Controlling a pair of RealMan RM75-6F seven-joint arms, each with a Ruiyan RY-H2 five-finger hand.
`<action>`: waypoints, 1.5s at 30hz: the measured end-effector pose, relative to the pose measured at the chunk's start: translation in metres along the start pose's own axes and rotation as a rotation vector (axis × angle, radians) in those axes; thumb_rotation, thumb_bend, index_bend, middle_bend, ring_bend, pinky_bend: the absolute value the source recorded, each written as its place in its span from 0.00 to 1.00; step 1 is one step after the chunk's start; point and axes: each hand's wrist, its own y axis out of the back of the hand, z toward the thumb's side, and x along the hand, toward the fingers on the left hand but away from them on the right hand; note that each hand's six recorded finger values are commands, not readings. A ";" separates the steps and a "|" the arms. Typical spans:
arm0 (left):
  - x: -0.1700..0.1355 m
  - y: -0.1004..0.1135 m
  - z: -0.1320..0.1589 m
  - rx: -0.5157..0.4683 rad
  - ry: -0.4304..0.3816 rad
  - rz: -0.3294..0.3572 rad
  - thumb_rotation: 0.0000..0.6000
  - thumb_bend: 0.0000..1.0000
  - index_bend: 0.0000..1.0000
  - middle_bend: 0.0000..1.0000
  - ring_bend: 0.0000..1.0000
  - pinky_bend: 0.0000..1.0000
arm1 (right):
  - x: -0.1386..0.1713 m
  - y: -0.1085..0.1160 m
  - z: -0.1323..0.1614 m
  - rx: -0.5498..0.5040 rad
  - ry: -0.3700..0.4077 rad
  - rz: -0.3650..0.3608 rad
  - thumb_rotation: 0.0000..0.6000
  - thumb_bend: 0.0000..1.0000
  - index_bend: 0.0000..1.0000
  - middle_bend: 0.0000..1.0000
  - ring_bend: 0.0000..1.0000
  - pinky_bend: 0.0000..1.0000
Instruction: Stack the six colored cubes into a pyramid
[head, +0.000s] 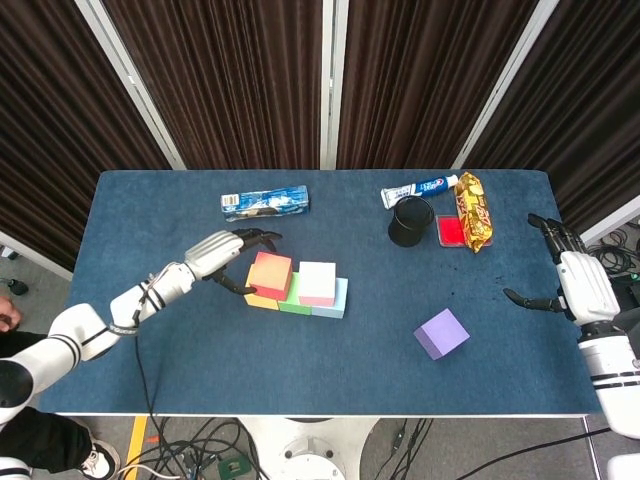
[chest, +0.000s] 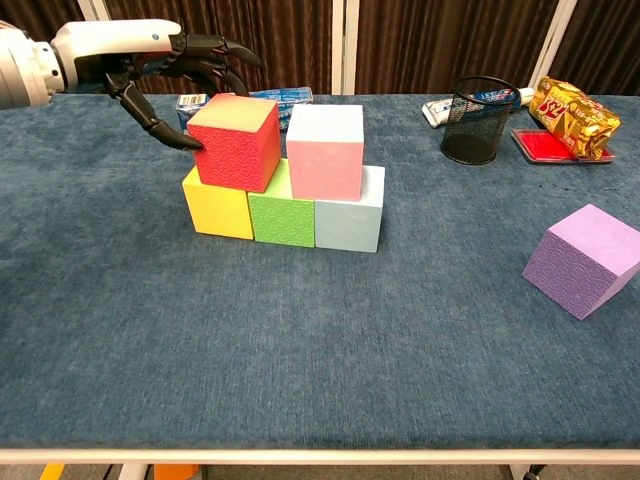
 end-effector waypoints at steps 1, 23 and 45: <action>0.000 0.000 0.000 0.000 0.000 -0.003 1.00 0.16 0.11 0.21 0.10 0.21 | 0.000 0.000 0.000 0.000 0.000 0.000 1.00 0.06 0.00 0.09 0.00 0.00; -0.005 0.001 0.002 -0.007 0.009 -0.004 1.00 0.12 0.09 0.13 0.07 0.20 | 0.002 0.002 -0.002 -0.001 0.001 -0.003 1.00 0.06 0.00 0.09 0.00 0.00; -0.057 0.030 -0.016 0.032 0.123 0.060 1.00 0.11 0.09 0.16 0.06 0.19 | -0.008 0.004 0.019 0.012 0.049 0.025 1.00 0.05 0.00 0.09 0.00 0.00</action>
